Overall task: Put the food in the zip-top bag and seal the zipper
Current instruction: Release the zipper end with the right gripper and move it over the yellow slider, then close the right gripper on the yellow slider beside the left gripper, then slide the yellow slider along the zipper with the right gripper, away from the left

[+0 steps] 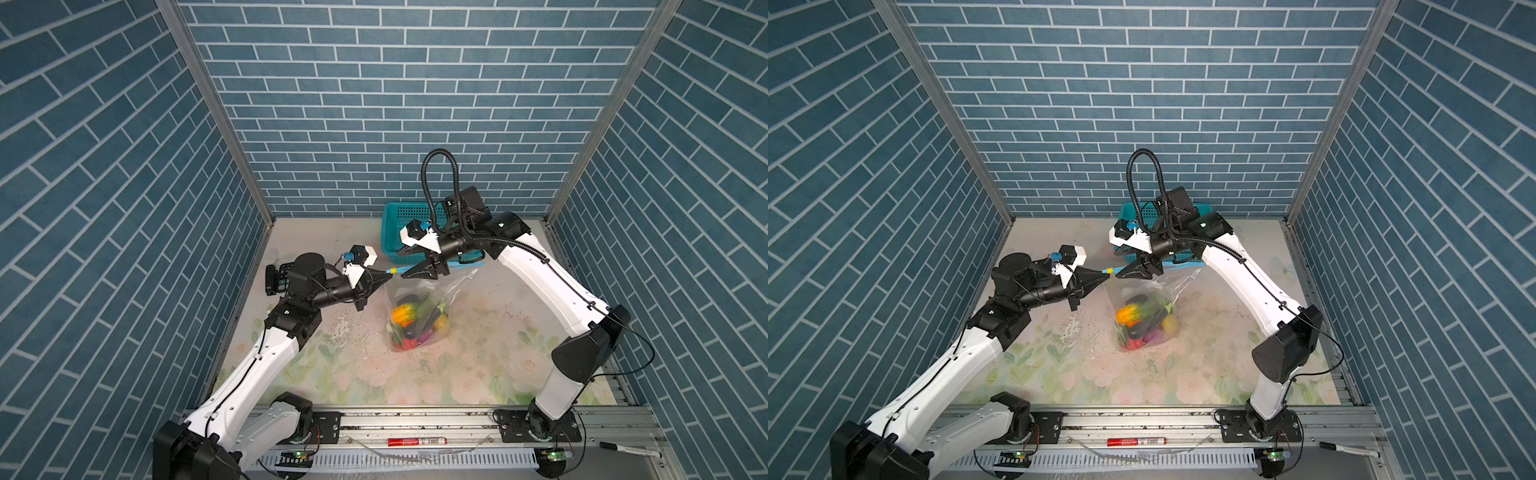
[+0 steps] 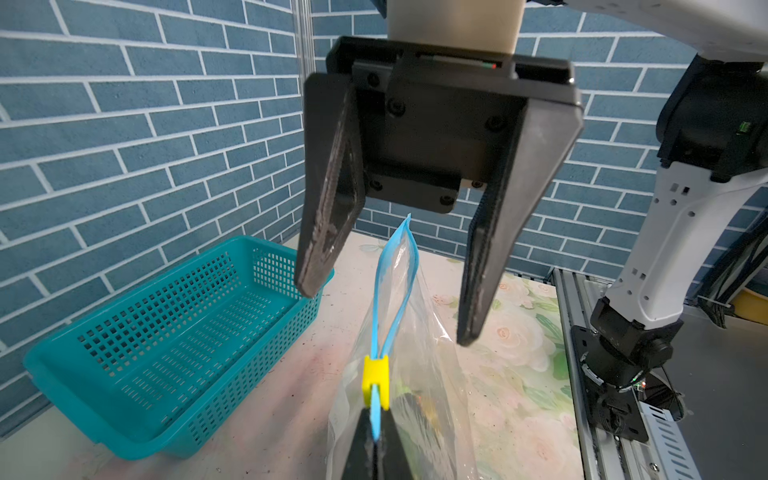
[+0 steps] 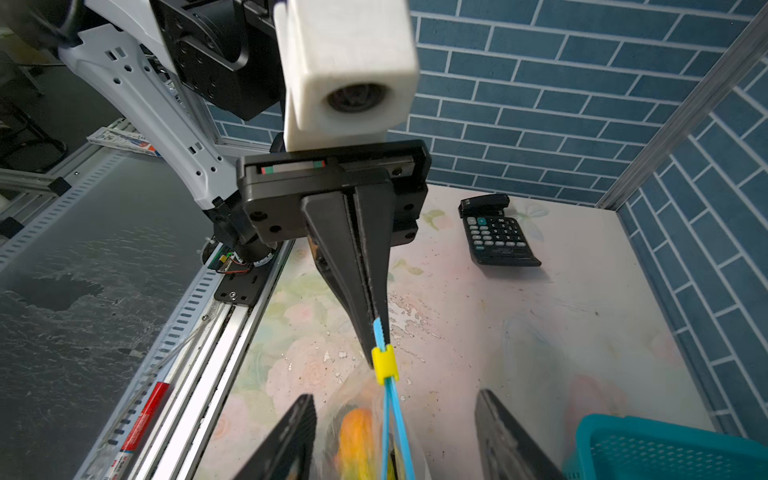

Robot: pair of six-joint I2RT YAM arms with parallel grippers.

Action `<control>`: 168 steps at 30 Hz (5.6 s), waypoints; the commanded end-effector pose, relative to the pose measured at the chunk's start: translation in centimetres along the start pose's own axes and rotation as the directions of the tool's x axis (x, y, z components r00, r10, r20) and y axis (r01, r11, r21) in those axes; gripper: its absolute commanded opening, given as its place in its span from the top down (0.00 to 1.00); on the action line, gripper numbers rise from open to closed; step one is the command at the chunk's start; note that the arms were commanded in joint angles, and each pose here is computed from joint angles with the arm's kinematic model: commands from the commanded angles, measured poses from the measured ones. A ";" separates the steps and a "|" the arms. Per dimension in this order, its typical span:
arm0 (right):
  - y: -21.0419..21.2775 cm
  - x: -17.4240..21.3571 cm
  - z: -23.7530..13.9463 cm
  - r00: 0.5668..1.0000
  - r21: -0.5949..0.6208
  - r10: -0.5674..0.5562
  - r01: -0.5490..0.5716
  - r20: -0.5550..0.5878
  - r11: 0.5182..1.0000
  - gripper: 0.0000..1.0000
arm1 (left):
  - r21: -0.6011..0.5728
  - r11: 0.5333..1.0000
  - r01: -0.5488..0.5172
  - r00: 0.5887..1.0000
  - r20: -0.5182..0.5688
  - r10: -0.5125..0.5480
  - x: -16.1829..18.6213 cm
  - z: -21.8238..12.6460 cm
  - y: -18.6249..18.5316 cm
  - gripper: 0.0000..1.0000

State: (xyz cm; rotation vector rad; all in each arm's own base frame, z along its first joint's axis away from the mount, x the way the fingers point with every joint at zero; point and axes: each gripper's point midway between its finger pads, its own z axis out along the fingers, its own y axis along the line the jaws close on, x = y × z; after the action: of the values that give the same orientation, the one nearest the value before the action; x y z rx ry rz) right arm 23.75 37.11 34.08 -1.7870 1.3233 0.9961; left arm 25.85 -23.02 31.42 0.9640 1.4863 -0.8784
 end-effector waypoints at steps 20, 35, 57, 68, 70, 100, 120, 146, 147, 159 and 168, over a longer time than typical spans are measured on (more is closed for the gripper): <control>1.3 -0.5 0.6 0.998 -0.045 -0.052 0.051 -0.032 0.998 0.81 | 0.003 0.998 -0.065 0.997 0.051 0.065 -1.6 -0.4 -0.7 1.00; 0.9 -2.0 1.4 0.995 -0.016 -0.102 0.102 -0.001 0.995 0.77 | 0.002 0.998 -0.063 0.997 0.047 0.063 -1.3 -0.4 -0.6 1.00; 0.3 -1.6 1.4 0.995 0.011 -0.097 0.097 -0.038 0.995 0.90 | -0.008 0.998 -0.061 0.997 0.044 0.062 -1.2 -0.5 -0.5 1.00; -0.1 -0.8 0.9 0.992 0.050 -0.089 0.094 -0.092 0.994 0.92 | -0.034 0.998 -0.060 0.998 0.033 0.061 -0.5 -0.7 -0.2 1.00; -0.2 -0.7 0.7 0.991 0.056 -0.087 0.092 -0.099 0.994 0.92 | -0.040 0.997 -0.060 0.998 0.033 0.062 -0.5 -0.8 -0.1 1.00; -0.5 0.3 -0.9 0.992 0.091 -0.059 0.069 -0.111 0.993 0.96 | -0.022 0.998 -0.064 0.998 0.026 0.065 -0.2 -0.9 0.1 0.99; -0.2 0.1 -0.3 0.994 0.059 -0.049 0.055 -0.097 0.997 0.97 | 0.006 0.998 -0.069 0.995 0.068 0.069 -2.1 0.5 0.8 0.64; -0.5 1.2 -0.3 0.972 0.115 0.027 0.000 -0.235 0.993 0.78 | 0.035 0.995 -0.091 0.993 0.081 0.088 -2.7 0.4 -0.3 1.00; -0.4 1.3 -0.3 0.969 0.112 0.024 0.004 -0.246 0.994 0.77 | 0.034 0.995 -0.089 0.993 0.080 0.086 -2.7 0.4 -0.3 1.00; 0.1 2.1 0.3 0.924 0.093 -0.010 0.049 -0.382 0.994 0.66 | 0.033 0.995 -0.090 0.993 0.080 0.087 -2.6 0.3 -0.3 1.00; 0.0 2.0 0.4 0.894 0.097 -0.031 0.084 -0.447 0.992 0.85 | 0.030 0.995 -0.091 0.993 0.078 0.088 -2.5 0.3 -0.3 1.00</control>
State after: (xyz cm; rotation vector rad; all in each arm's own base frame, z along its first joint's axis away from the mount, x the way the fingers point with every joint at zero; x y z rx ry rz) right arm 24.67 37.45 31.73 -1.9825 1.5680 0.5193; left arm 26.66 -23.61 32.24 0.9808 1.4231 -0.8758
